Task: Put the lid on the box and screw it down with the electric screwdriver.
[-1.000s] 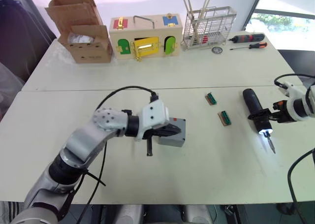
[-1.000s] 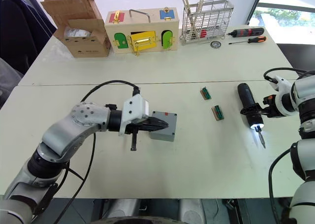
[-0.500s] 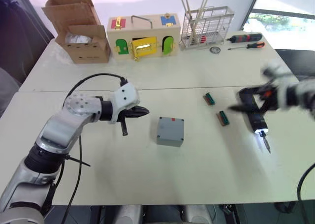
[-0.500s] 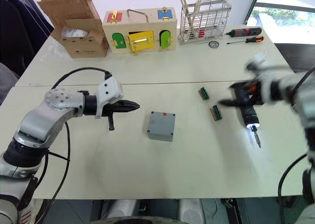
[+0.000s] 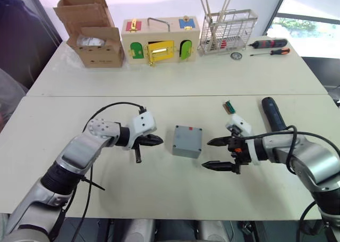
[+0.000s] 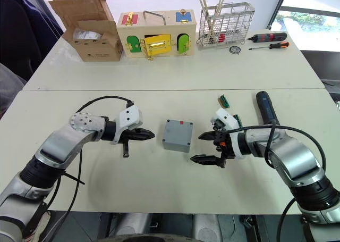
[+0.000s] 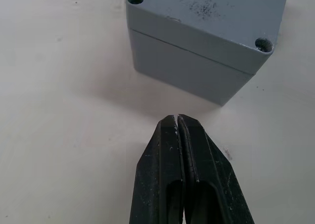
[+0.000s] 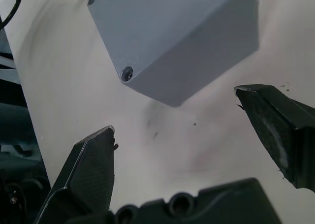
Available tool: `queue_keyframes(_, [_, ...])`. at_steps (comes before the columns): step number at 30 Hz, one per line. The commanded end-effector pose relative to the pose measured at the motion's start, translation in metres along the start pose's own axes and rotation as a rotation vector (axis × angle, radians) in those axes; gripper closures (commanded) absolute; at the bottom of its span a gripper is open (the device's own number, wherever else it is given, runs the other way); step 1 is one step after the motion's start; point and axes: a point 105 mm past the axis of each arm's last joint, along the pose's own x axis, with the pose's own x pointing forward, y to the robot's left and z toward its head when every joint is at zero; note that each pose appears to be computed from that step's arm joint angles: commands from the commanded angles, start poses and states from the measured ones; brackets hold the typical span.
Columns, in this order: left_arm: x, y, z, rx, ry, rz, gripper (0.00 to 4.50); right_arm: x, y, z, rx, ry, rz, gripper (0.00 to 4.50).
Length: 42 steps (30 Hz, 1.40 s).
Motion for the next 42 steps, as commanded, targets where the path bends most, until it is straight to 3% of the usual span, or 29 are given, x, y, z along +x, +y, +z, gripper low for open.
queue_keyframes(1, [0.015, -0.008, 0.017, 0.065, -0.048, -0.06, 4.5, 0.006, 0.012, 0.012, -0.043, -0.024, 0.034, 0.02])
queue_keyframes(7, [0.039, -0.003, 0.032, 0.103, -0.098, -0.101, 4.5, 0.012, 0.025, 0.014, -0.046, -0.013, 0.073, 0.02])
queue_keyframes(16, [0.048, 0.02, 0.021, 0.228, -0.007, 0.0, 4.5, -0.007, 0.026, 0.01, -0.077, 0.051, 0.002, 0.02])
queue_keyframes(19, [0.032, 0.025, 0.012, 0.242, 0.035, 0.039, 4.5, -0.028, 0.006, 0.006, -0.123, 0.114, -0.104, 0.02])
queue_keyframes(23, [0.009, 0.009, 0.01, 0.225, 0.046, 0.017, 4.5, -0.043, -0.028, 0.01, -0.221, 0.125, -0.214, 0.02])
queue_keyframes(31, [0.004, -0.039, 0.006, 0.165, 0.036, -0.13, 4.5, -0.016, -0.037, 0.019, -0.366, 0.084, -0.056, 0.02])
queue_keyframes(42, [0.033, -0.02, 0.014, 0.145, -0.028, -0.005, 4.5, -0.004, -0.012, 0.019, -0.359, 0.07, 0.106, 0.02])
